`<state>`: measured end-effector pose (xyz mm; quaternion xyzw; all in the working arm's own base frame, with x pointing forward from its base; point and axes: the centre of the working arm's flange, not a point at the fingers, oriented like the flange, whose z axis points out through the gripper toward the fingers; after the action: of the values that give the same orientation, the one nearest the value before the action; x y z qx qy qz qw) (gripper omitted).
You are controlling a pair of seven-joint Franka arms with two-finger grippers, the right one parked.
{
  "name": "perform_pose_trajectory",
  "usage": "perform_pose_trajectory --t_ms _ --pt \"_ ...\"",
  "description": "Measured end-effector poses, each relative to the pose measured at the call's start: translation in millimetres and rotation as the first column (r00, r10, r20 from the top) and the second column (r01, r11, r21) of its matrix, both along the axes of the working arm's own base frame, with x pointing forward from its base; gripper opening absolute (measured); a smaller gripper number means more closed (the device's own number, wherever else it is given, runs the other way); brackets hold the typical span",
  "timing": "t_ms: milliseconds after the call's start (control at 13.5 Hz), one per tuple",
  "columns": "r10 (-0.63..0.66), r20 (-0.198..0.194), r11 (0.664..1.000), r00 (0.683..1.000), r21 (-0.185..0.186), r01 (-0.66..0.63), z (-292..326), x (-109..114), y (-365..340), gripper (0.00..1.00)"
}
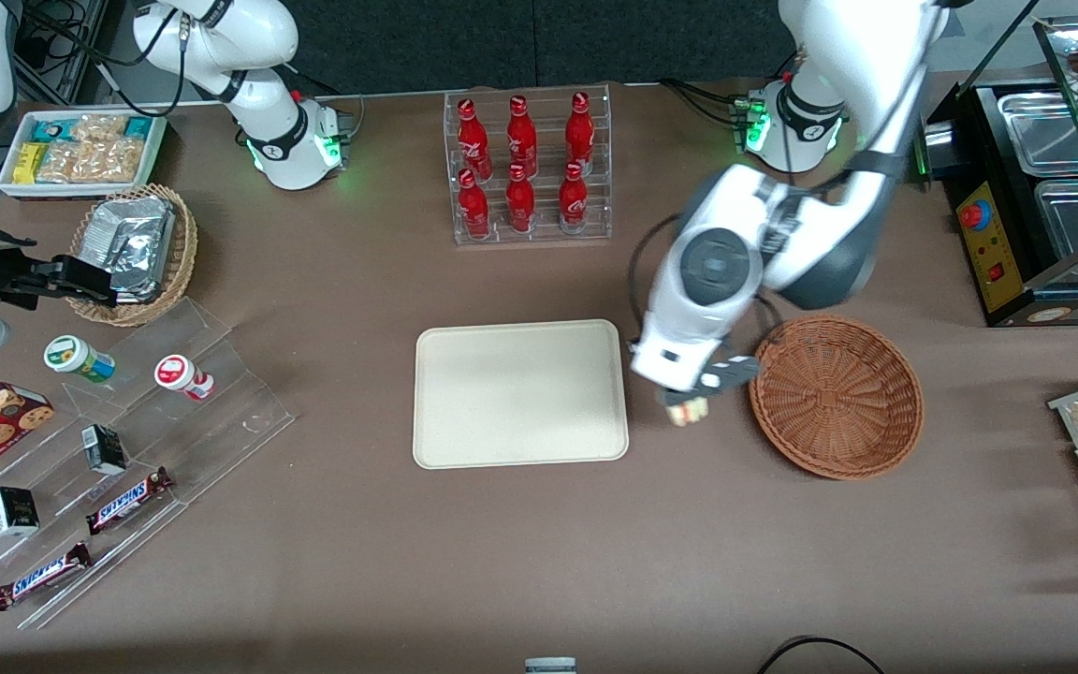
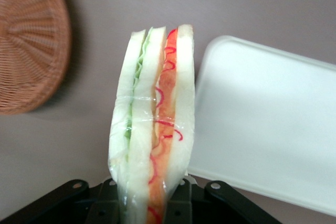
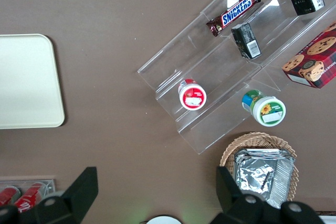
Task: Place sandwich from basket to tray
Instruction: 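Carry the sandwich with the left gripper over the cream tray and lower it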
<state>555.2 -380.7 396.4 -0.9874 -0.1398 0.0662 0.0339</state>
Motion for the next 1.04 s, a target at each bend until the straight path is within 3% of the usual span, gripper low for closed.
perform_pose_trajectory --t_ms 444,741,1037 --pt "-0.114 0.083 0.989 0.99 -0.087 0.121 -43.2 -14.6 -103.5 0.16" --pt "-0.171 0.093 0.978 0.981 -0.107 0.181 -90.4 -38.2 -144.7 0.16" --pt "-0.272 0.083 0.954 0.959 -0.108 0.28 -118.6 -47.1 -156.1 0.16"
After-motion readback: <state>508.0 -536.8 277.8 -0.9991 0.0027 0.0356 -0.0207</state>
